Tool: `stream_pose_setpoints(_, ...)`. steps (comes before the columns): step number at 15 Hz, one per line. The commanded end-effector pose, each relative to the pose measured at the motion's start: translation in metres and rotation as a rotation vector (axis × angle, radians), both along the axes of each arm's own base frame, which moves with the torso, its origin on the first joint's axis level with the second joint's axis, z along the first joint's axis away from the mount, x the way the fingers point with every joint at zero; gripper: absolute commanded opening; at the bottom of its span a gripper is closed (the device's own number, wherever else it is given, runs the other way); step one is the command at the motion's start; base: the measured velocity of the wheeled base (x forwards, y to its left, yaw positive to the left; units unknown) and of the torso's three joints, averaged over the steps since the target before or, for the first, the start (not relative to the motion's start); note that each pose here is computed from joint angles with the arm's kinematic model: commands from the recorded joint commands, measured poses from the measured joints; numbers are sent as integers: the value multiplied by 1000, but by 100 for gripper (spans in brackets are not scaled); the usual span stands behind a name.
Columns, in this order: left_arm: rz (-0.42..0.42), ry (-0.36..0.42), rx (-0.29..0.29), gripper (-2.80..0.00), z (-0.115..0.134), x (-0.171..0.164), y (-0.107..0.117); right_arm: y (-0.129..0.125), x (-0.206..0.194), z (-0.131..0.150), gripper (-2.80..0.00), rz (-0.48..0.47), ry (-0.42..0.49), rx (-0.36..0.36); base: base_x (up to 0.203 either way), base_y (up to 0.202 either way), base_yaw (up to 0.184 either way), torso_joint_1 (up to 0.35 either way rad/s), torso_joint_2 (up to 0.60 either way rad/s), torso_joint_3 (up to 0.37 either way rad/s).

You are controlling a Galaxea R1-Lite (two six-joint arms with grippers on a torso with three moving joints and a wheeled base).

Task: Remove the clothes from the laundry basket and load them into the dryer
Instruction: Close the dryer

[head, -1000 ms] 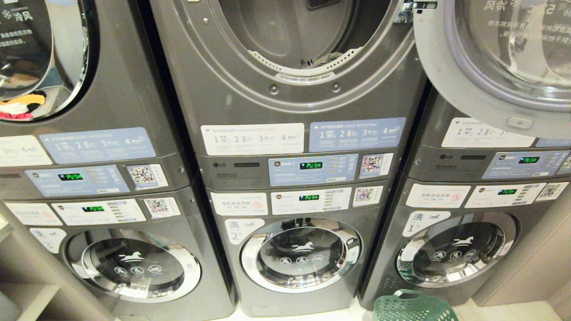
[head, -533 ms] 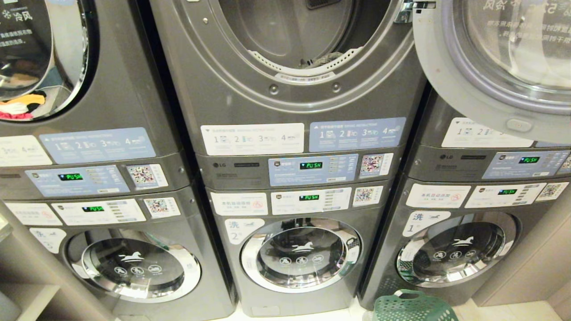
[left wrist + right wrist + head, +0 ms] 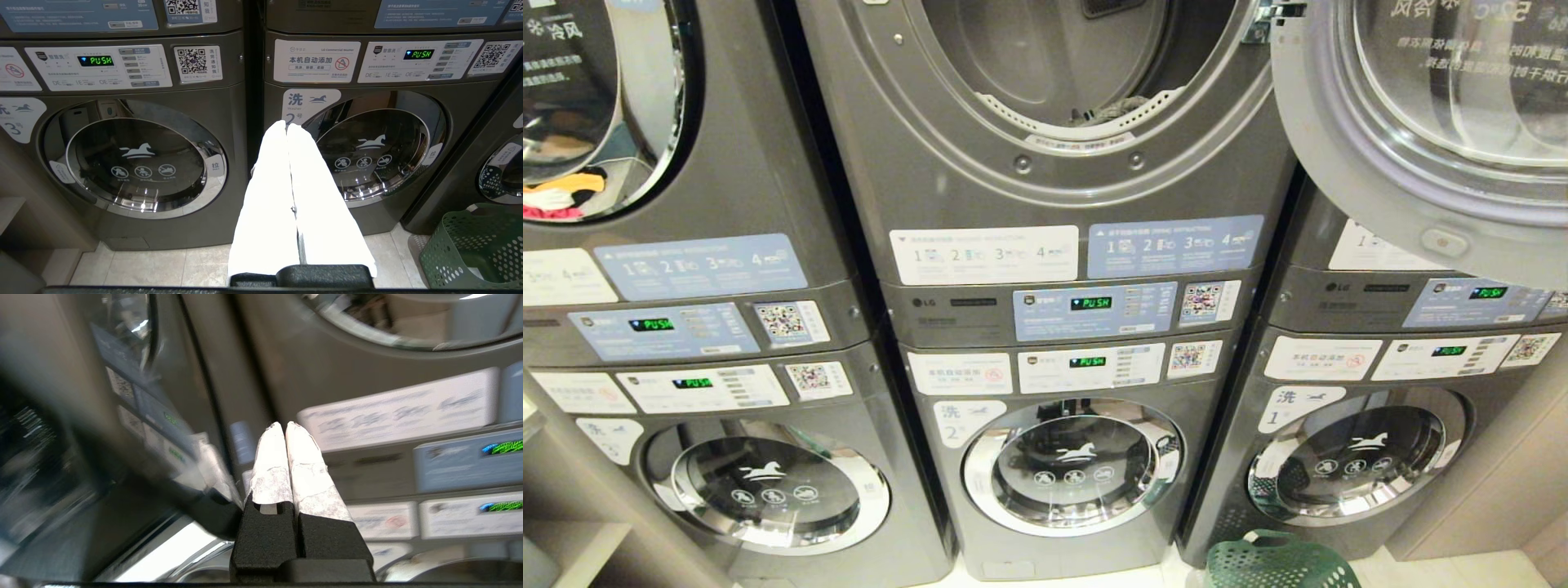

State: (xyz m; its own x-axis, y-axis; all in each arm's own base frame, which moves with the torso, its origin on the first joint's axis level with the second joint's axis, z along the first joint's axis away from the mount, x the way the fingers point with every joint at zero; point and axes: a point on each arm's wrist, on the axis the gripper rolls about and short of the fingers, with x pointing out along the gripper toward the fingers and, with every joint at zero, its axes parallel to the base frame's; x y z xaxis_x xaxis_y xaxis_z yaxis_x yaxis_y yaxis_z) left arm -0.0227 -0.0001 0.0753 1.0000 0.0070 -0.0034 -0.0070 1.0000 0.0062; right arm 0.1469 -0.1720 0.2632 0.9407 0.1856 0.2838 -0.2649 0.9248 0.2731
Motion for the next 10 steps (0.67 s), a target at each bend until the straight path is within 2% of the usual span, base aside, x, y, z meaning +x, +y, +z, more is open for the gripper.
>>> stream_pose_setpoints(1, 1, 1, 0, -280, 0, 0, 0, 52, -31, 9, -280, 38, -45, -63, 0, 0, 0, 0, 0, 0)
stream_pose_setpoints(6, 1, 0, 0, -280, 0, 0, 0, 148, -94, -29, -280, 190, -98, -112, 0, 0, 0, 0, 0, 0)
stream_pose_setpoints(8, 1, 0, 0, -280, 0, 0, 0, 174, -118, -47, -280, 263, -137, -146, 0, 0, 0, 0, 0, 0)
stream_pose_setpoints(10, 1, 0, 0, -280, 0, 0, 0, 186, -132, -56, -280, 391, -156, -146, 0, 0, 0, 0, 0, 0)
